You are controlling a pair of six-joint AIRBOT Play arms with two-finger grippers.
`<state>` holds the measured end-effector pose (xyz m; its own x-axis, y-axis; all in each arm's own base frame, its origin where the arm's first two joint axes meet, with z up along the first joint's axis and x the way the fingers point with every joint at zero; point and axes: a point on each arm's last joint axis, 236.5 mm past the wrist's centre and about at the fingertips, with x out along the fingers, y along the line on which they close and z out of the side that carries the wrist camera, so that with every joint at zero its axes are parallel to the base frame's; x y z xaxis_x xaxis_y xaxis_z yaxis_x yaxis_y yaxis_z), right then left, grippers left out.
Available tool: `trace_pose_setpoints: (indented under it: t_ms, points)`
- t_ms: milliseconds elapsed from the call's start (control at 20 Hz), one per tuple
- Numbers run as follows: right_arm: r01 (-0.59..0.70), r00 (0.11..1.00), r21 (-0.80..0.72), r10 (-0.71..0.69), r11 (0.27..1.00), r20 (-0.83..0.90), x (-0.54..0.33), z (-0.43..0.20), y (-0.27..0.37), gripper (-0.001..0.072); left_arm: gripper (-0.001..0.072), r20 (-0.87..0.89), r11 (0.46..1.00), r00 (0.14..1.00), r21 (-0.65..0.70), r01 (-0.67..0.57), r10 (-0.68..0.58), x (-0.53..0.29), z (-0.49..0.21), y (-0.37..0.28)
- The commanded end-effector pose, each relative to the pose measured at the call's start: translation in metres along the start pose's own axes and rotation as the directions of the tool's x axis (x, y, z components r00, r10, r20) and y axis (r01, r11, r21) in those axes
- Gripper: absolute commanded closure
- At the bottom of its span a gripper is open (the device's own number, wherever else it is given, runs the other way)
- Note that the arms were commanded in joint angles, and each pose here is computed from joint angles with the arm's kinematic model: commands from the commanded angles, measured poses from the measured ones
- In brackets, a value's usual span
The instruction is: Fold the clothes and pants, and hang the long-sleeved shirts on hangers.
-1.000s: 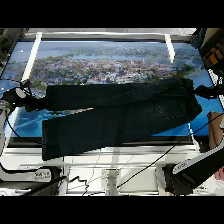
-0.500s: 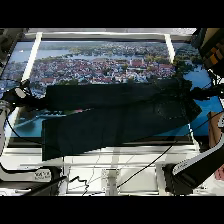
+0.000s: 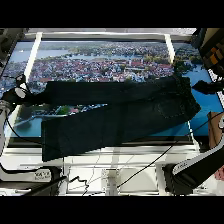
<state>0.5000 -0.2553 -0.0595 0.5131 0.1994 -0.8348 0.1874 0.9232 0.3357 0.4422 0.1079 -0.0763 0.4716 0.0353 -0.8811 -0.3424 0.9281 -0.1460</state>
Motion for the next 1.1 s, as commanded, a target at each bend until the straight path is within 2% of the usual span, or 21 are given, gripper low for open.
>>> trace_pose_setpoints:
  t_ms: [0,150,350,500,750,800,850,900,950,1050]
  points:
    - [-0.008,0.993,0.035,0.004,0.999,0.119,-0.015,0.037,0.007,0.0275,0.0684,0.092,1.000,0.996,0.001,-0.004,0.004,0.001,0.022,0.001]
    - [-0.072,0.967,0.137,0.036,0.988,0.251,-0.019,0.070,0.015,0.0257,0.0684,0.091,1.000,0.996,-0.024,0.012,-0.010,0.005,0.021,-0.002]
    - [-0.134,0.985,0.198,0.109,0.971,0.131,0.015,0.038,0.023,0.0234,0.0684,0.086,1.000,0.996,-0.004,0.021,-0.021,0.007,0.018,-0.012]
    - [-0.138,0.990,0.174,0.132,0.975,0.048,0.043,0.017,0.035,0.0181,0.0684,0.079,0.999,0.996,0.014,0.030,-0.031,0.007,0.016,-0.021]
    - [-0.089,0.996,0.048,0.090,0.995,-0.012,0.072,0.009,0.059,0.0181,0.0684,0.078,0.999,0.996,0.018,0.032,-0.034,0.007,0.015,-0.023]
    - [-0.069,0.998,0.033,0.068,0.997,0.013,0.074,0.016,0.060,0.0211,0.0684,0.078,0.999,0.996,0.018,0.032,-0.034,0.007,0.015,-0.023]
    - [-0.053,0.997,0.030,0.052,0.998,0.051,0.076,0.025,0.061,0.0302,0.0684,0.078,0.999,0.996,0.018,0.032,-0.033,0.007,0.015,-0.023]
    - [-0.047,0.995,0.038,0.043,0.998,0.090,0.075,0.036,0.062,0.0498,0.0684,0.079,0.999,0.996,0.018,0.032,-0.033,0.007,0.015,-0.023]
    - [-0.047,0.989,0.043,0.040,0.998,0.139,0.072,0.048,0.065,0.0631,0.0684,0.083,0.999,0.996,0.018,0.032,-0.034,0.007,0.016,-0.023]
    - [-0.036,0.970,0.047,0.024,0.998,0.242,0.059,0.076,0.069,0.0639,0.0685,0.122,0.999,0.992,0.018,0.034,-0.036,0.005,0.027,-0.024]
